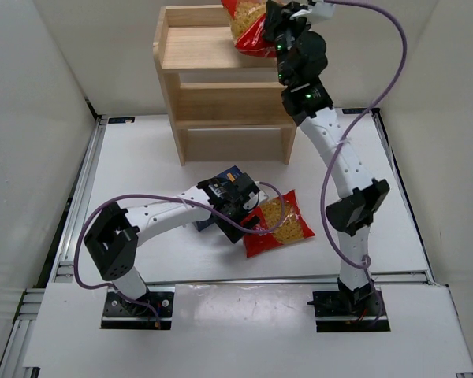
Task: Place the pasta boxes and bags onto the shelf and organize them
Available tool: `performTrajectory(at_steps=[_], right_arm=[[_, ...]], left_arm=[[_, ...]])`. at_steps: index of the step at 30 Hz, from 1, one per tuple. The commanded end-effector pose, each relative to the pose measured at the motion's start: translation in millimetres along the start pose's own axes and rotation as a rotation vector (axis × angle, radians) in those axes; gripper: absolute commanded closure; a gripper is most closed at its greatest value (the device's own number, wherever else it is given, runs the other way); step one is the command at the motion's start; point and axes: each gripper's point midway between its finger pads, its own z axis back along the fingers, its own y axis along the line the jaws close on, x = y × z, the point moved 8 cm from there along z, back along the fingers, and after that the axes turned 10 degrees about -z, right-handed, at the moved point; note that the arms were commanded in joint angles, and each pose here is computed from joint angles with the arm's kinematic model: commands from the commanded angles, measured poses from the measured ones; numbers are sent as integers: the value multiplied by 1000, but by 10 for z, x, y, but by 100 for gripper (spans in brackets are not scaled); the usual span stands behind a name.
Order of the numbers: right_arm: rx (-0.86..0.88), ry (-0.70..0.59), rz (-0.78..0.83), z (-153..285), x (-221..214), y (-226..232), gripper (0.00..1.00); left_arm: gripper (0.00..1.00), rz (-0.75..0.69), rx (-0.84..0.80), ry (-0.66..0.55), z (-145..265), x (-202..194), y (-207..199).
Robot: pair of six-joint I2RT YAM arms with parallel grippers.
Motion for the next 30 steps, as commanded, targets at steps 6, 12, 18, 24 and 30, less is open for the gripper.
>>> performTrajectory(at_steps=[6,12,18,24,30], right_arm=[[-43,-260,-91,9,493,128,100],[7,-156,-18,31,371,187,39],[130,-109,152,454,769,661,0],[125,-173,265,982,1612,787,0],[59,-105,325,1676,1958,444,0]], left_arm=[[0,28,3,-29,0,-2,70],[0,31,7,-49,20,104,94],[0,19,-8,-161,166,627,102],[0,-48,-166,-251,127,1126,-218],[0,-53,-174,-131,-465,1166,-292]])
